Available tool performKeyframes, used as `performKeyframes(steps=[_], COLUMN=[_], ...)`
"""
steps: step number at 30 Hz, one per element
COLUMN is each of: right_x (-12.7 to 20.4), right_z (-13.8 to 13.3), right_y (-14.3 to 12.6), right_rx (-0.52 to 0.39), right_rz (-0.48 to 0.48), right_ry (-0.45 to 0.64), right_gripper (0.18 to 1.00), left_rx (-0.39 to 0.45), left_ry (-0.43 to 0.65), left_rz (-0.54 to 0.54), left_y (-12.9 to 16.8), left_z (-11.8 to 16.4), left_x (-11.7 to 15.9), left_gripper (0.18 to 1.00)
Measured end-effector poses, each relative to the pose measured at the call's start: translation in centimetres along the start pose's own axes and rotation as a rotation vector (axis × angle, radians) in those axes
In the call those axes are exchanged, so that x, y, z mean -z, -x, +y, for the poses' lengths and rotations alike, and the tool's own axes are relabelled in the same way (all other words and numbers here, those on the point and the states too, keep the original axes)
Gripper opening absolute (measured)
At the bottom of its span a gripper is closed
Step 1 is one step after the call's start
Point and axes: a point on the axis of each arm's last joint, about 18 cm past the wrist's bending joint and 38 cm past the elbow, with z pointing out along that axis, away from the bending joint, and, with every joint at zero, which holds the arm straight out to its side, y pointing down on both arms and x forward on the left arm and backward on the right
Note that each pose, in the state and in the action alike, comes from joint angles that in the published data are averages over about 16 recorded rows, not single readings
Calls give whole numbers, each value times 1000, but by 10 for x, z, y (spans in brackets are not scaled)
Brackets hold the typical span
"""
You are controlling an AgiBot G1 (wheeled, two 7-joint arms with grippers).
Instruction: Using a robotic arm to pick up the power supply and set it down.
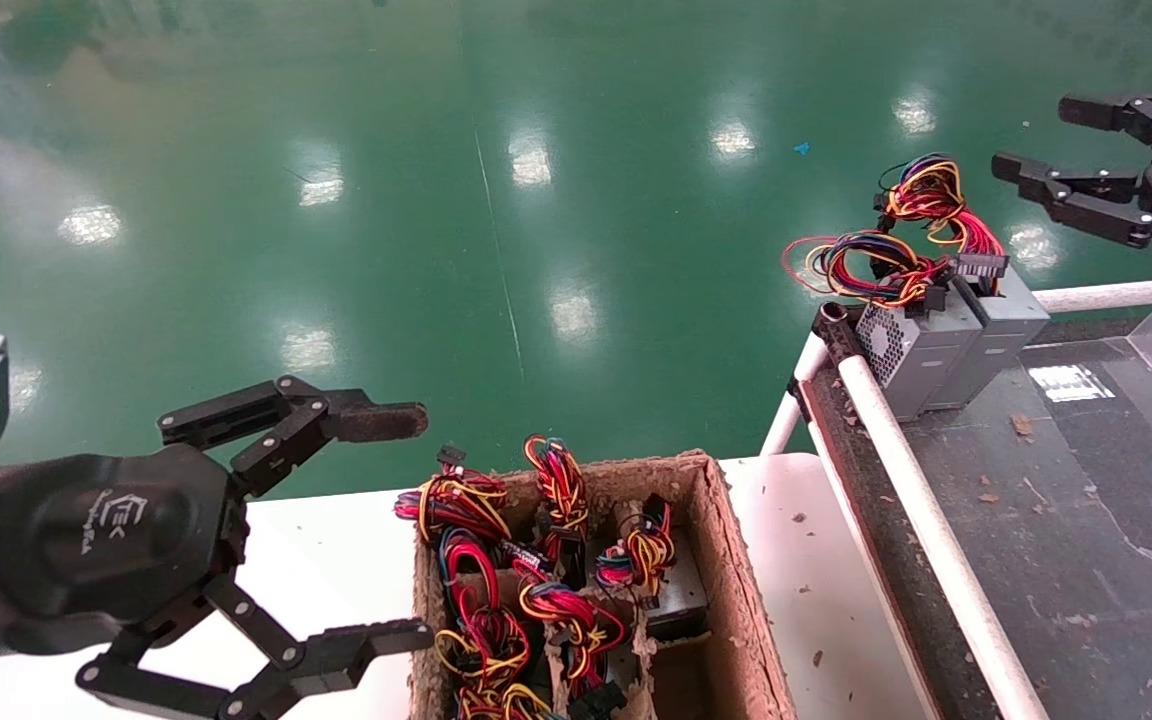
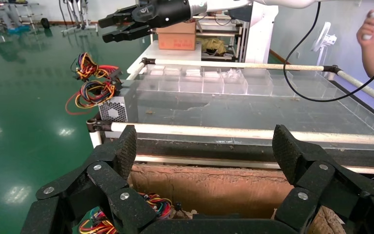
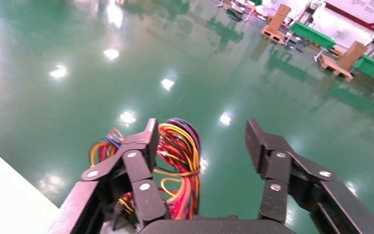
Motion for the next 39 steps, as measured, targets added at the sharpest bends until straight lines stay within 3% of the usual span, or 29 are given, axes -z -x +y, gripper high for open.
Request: performKeyframes(steps=[8,20,26,39], right_x=[0,2,5,16], right_z=[-7,-20,-26,-41], right_y=[15,54,78,137], right_rx=[-8,-33,-51,-105], right_rz=[-52,-179,-257,-456], right_ry=[-52,-127,-160,-221], right_gripper=[728,923,975,1001], left_rx=[0,0,0,0], left_ry=[0,0,0,0], left_rz=[0,0,0,0], left_y=[0,0,0,0], left_z=[0,0,0,0], left_x=[0,0,0,0], left_gripper=[1001,1001,1001,1001])
